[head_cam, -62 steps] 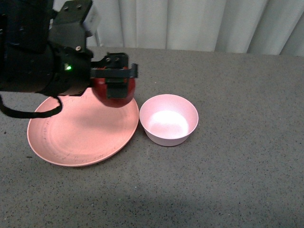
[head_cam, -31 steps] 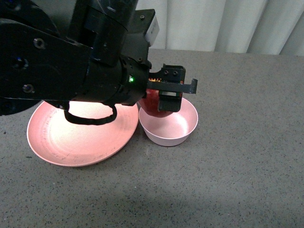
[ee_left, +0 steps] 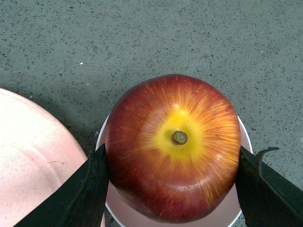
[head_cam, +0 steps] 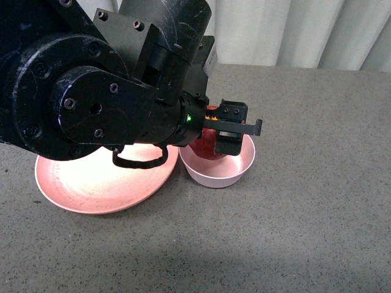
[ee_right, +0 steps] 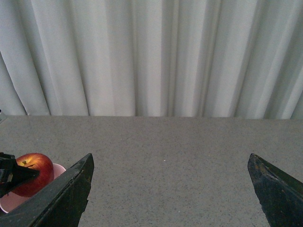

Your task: Move apple from plate to bowl

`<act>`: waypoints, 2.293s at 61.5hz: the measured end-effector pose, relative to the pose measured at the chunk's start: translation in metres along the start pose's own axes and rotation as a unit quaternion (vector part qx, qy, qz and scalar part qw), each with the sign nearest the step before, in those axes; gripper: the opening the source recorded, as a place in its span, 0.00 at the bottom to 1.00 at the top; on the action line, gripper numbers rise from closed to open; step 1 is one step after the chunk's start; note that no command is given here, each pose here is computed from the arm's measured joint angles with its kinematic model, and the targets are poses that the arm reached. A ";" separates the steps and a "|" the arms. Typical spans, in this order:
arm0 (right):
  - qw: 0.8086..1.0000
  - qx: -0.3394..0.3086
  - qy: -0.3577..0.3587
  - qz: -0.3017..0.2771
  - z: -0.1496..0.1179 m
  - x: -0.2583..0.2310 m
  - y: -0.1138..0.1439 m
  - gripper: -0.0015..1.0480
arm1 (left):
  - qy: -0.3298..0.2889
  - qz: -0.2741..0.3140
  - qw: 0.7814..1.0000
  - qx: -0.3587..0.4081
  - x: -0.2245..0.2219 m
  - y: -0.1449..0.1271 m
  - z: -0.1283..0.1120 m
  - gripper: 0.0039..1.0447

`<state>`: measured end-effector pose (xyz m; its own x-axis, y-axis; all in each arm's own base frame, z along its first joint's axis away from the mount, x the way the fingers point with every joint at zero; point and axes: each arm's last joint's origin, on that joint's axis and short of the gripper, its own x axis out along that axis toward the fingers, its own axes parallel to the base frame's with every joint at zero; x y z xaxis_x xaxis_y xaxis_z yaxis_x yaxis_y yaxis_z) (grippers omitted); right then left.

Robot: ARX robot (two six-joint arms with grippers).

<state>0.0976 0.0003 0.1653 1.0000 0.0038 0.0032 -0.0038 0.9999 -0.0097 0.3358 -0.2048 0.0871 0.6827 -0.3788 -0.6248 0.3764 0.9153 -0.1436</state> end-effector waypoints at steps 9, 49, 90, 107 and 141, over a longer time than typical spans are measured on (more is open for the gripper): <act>1.000 0.000 0.000 0.000 0.000 0.000 0.000 0.91 | 0.006 -0.002 1.000 0.003 0.002 -0.003 -0.004 0.63; 1.000 0.000 0.000 0.000 0.000 0.000 0.000 0.91 | -0.060 0.017 0.998 -0.016 -0.032 0.007 0.008 0.94; 1.000 0.000 0.000 0.000 0.000 0.000 0.000 0.91 | -0.159 0.124 0.975 -0.093 -0.148 0.067 -0.022 0.94; 1.000 0.000 0.000 -0.001 0.000 0.000 0.000 0.91 | -0.330 0.194 0.924 -0.022 -0.179 0.081 -0.037 0.61; 1.000 0.000 0.000 0.000 0.000 0.000 0.000 0.91 | -0.335 0.203 0.920 -0.002 -0.240 0.097 -0.079 0.03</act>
<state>0.0976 0.0003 0.1653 1.0000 0.0038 0.0032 -0.0038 0.9999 -0.0097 0.1589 -0.0144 0.1620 0.9999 -0.0034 -0.0154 0.0033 1.0000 -0.0066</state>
